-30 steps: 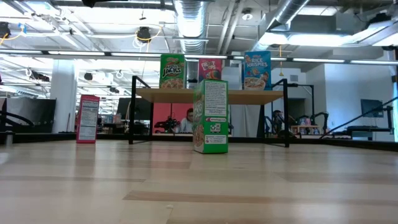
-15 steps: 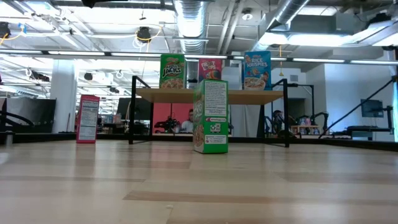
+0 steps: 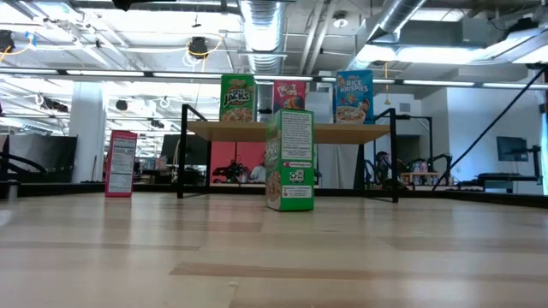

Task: Stack cereal on shelf
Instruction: Put the bottom red cereal box on the shelf aligned with the other red cereal box

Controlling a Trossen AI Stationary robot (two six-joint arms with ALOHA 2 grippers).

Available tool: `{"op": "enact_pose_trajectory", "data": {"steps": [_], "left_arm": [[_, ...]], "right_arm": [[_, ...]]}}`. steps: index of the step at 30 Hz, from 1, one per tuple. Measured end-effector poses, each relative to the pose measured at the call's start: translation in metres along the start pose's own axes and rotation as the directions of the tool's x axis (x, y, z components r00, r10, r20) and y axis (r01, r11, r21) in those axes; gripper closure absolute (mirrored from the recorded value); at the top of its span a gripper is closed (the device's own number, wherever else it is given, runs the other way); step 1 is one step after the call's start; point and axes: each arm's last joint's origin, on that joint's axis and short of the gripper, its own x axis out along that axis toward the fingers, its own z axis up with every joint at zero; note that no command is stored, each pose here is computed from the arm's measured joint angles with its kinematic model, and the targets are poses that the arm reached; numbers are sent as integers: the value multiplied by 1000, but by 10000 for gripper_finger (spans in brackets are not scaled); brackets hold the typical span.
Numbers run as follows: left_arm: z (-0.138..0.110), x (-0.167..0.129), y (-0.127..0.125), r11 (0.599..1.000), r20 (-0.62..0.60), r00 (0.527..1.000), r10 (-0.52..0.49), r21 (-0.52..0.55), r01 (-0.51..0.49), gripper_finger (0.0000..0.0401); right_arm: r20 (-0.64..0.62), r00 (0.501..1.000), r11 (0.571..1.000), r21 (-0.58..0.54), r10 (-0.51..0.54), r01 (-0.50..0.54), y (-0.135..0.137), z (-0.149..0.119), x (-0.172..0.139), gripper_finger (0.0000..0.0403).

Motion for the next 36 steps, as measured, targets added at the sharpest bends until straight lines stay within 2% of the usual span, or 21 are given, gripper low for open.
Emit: {"op": "enact_pose_trajectory", "data": {"steps": [9, 15, 22, 30, 36], "left_arm": [[0, 0, 0, 1000, 0, 1000, 0, 24, 0, 131], [0, 0, 0, 1000, 0, 1000, 0, 26, 0, 131], [0, 0, 0, 1000, 0, 1000, 0, 26, 0, 131], [0, 0, 0, 1000, 0, 1000, 0, 21, 0, 131], [0, 0, 0, 1000, 0, 1000, 0, 19, 0, 131]], "right_arm": [[-43, 986, 983, 75, -163, 166, -13, -21, 29, 66], [-42, 975, 969, 108, -220, 223, -22, -32, 40, 66], [-23, 958, 953, 106, -284, 285, -30, -39, 56, 66], [-44, 913, 906, 107, -406, 408, -37, -43, 77, 66], [-40, 897, 892, 91, -440, 442, -39, -44, 89, 66]]}}
